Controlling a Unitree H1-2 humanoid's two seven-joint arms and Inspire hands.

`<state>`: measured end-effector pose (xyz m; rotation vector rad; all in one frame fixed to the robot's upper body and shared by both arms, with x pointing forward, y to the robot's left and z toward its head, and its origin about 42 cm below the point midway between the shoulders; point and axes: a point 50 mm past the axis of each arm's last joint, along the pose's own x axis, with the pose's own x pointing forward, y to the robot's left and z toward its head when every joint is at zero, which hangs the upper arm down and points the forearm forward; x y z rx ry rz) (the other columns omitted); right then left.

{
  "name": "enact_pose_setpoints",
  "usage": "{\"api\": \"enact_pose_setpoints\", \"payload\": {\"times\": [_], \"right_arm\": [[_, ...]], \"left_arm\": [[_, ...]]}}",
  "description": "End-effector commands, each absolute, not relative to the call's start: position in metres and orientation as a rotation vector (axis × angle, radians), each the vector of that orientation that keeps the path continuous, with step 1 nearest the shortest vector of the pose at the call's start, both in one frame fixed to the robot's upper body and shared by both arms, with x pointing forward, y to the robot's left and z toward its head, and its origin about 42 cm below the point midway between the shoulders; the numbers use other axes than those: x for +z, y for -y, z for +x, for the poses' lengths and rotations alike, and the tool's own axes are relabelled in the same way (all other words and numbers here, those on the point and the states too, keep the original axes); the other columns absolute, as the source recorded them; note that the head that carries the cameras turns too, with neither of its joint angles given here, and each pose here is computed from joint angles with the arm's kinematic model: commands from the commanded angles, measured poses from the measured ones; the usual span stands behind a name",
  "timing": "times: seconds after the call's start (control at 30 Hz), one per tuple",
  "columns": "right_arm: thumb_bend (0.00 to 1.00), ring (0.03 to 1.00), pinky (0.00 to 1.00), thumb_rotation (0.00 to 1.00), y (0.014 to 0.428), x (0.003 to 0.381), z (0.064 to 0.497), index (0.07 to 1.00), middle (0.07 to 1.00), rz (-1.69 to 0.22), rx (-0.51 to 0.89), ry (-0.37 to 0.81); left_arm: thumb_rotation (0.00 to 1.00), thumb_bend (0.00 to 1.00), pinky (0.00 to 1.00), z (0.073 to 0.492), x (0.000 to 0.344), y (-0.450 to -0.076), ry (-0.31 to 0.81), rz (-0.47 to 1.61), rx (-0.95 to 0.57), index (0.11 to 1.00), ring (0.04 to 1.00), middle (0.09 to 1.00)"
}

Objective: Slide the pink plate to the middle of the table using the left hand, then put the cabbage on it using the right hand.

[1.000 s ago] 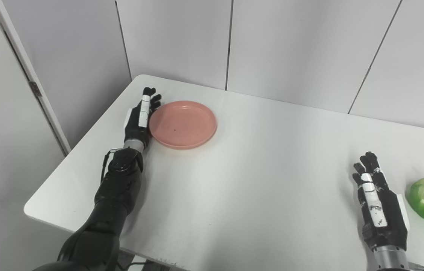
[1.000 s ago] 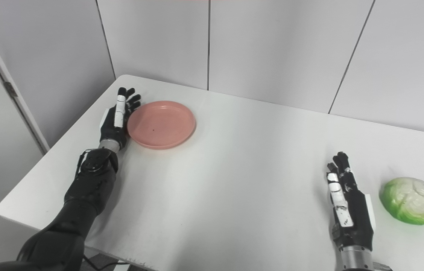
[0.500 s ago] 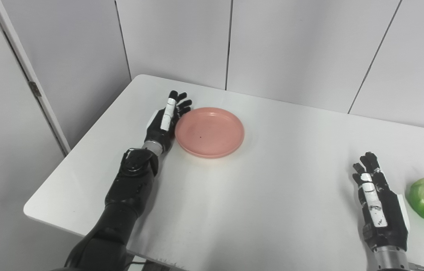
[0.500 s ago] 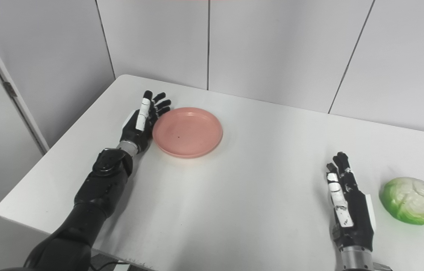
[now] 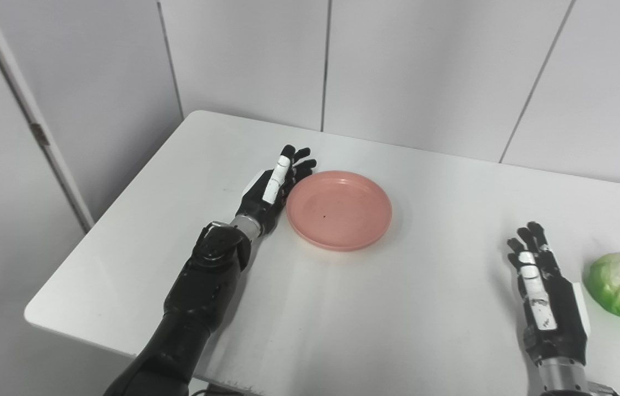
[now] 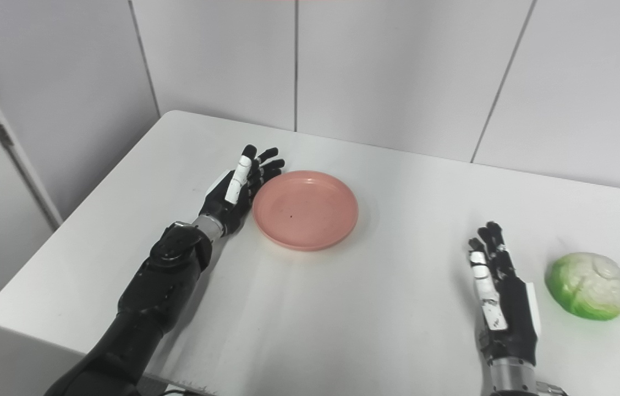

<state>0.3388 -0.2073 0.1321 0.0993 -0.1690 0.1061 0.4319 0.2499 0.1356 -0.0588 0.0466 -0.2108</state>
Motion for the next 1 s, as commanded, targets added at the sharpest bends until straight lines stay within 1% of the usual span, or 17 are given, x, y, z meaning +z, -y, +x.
{"api": "enact_pose_setpoints", "payload": {"times": [0.0, 0.1, 0.2, 0.37, 0.43, 0.47, 0.53, 0.6, 0.7, 0.87, 0.97], "right_arm": [[0.66, 0.912, 0.95, 0.70, 0.201, 0.139, 0.338, 0.926, 0.932, 0.122, 0.097, 0.188], [0.66, 0.910, 0.95, 0.70, 0.197, 0.140, 0.338, 0.910, 0.934, 0.124, 0.096, 0.191], [0.67, 0.913, 0.97, 0.70, 0.193, 0.142, 0.338, 0.920, 0.941, 0.129, 0.094, 0.186], [0.62, 0.912, 0.95, 0.69, 0.186, 0.144, 0.338, 0.926, 0.934, 0.121, 0.085, 0.184], [0.60, 0.933, 0.97, 0.74, 0.183, 0.145, 0.337, 0.956, 0.954, 0.102, 0.098, 0.184], [0.59, 0.940, 0.97, 0.74, 0.182, 0.146, 0.337, 0.966, 0.962, 0.098, 0.098, 0.186], [0.58, 0.948, 0.97, 0.76, 0.179, 0.147, 0.336, 0.970, 0.970, 0.090, 0.109, 0.188], [0.56, 0.964, 0.99, 0.81, 0.177, 0.148, 0.336, 0.981, 0.983, 0.079, 0.117, 0.189], [0.56, 0.969, 1.00, 0.83, 0.173, 0.149, 0.337, 0.982, 0.985, 0.070, 0.116, 0.193], [0.62, 0.964, 0.99, 0.84, 0.167, 0.149, 0.340, 0.976, 0.975, 0.050, 0.116, 0.196], [0.63, 0.974, 1.00, 0.84, 0.164, 0.151, 0.340, 0.981, 0.978, 0.042, 0.119, 0.187]], "left_arm": [[1.00, 0.89, 0.98, 0.431, 0.147, -0.237, -0.017, -0.050, -0.273, 0.914, 0.947, 0.910], [1.00, 0.88, 0.98, 0.426, 0.146, -0.231, -0.010, -0.051, -0.305, 0.921, 0.944, 0.911], [1.00, 0.89, 1.00, 0.422, 0.144, -0.228, -0.006, -0.034, -0.356, 0.939, 0.958, 0.930], [1.00, 0.89, 1.00, 0.412, 0.140, -0.218, -0.009, -0.020, -0.394, 0.938, 0.955, 0.933], [1.00, 0.90, 1.00, 0.407, 0.140, -0.214, -0.019, -0.023, -0.413, 0.935, 0.952, 0.930], [1.00, 0.90, 1.00, 0.404, 0.140, -0.212, -0.025, -0.025, -0.424, 0.933, 0.952, 0.929], [1.00, 0.91, 1.00, 0.399, 0.140, -0.209, -0.042, -0.034, -0.437, 0.923, 0.948, 0.925], [0.99, 0.91, 1.00, 0.394, 0.141, -0.206, -0.049, -0.050, -0.444, 0.918, 0.945, 0.922], [0.99, 0.90, 1.00, 0.388, 0.139, -0.203, -0.042, -0.057, -0.462, 0.927, 0.948, 0.927], [1.00, 0.88, 1.00, 0.377, 0.136, -0.197, -0.022, -0.069, -0.475, 0.941, 0.954, 0.935], [1.00, 0.86, 1.00, 0.370, 0.135, -0.193, -0.004, -0.098, -0.466, 0.943, 0.953, 0.935]]}}
